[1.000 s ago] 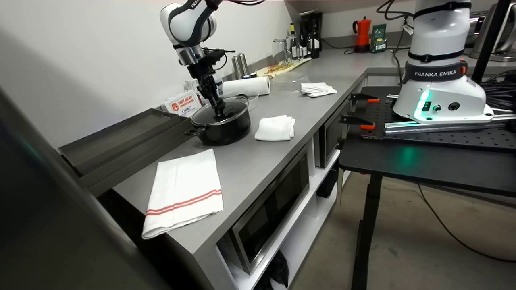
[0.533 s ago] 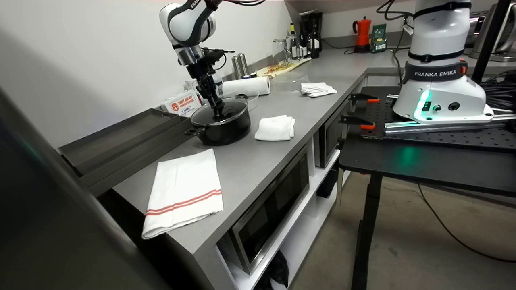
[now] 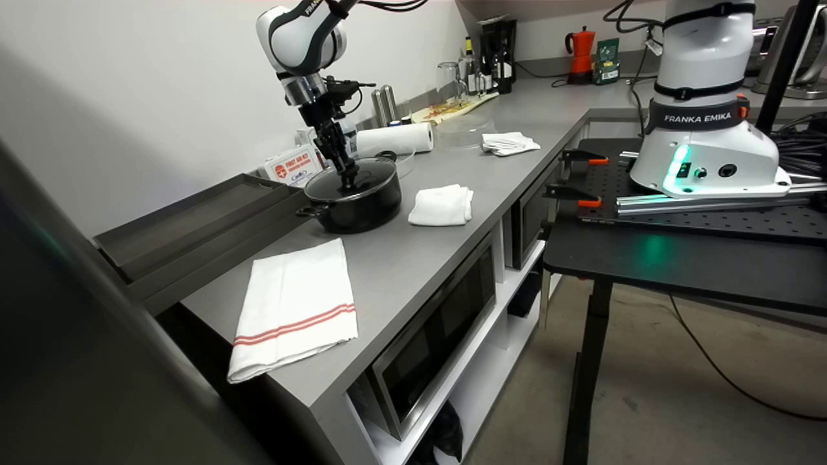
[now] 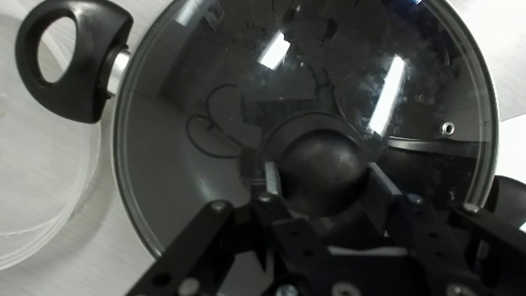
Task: Pick up the lid and put it on the pot
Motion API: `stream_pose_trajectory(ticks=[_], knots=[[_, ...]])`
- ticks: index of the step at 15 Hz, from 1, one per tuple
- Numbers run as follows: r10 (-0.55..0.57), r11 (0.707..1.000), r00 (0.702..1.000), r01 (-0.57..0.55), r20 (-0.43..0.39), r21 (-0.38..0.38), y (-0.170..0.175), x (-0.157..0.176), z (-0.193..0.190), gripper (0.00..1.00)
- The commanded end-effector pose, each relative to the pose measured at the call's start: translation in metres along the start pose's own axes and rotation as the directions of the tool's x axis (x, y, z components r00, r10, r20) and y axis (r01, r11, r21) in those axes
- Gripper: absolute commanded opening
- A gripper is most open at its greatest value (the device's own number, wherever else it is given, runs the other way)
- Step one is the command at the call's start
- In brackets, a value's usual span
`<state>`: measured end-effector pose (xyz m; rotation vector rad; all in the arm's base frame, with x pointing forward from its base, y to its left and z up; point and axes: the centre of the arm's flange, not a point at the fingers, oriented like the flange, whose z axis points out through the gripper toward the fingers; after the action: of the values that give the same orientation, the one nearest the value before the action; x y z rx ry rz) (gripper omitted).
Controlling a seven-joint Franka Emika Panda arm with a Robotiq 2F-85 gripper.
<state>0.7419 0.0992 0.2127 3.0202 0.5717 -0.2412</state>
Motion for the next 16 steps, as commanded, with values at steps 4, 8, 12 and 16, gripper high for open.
stream_pose_trajectory(ticks=[4,8,12,16], knots=[[-0.023,0.998,1.0,0.023,-0.005,0.052,0.0053,0.0101,-0.0096,0.26],[-0.021,0.998,1.0,0.022,-0.006,0.061,0.0079,0.0109,-0.0078,0.26],[-0.018,0.998,1.0,0.018,-0.003,0.062,0.009,0.011,-0.0076,0.26],[-0.016,0.998,1.0,0.016,0.001,0.062,0.0103,0.011,-0.0085,0.77]])
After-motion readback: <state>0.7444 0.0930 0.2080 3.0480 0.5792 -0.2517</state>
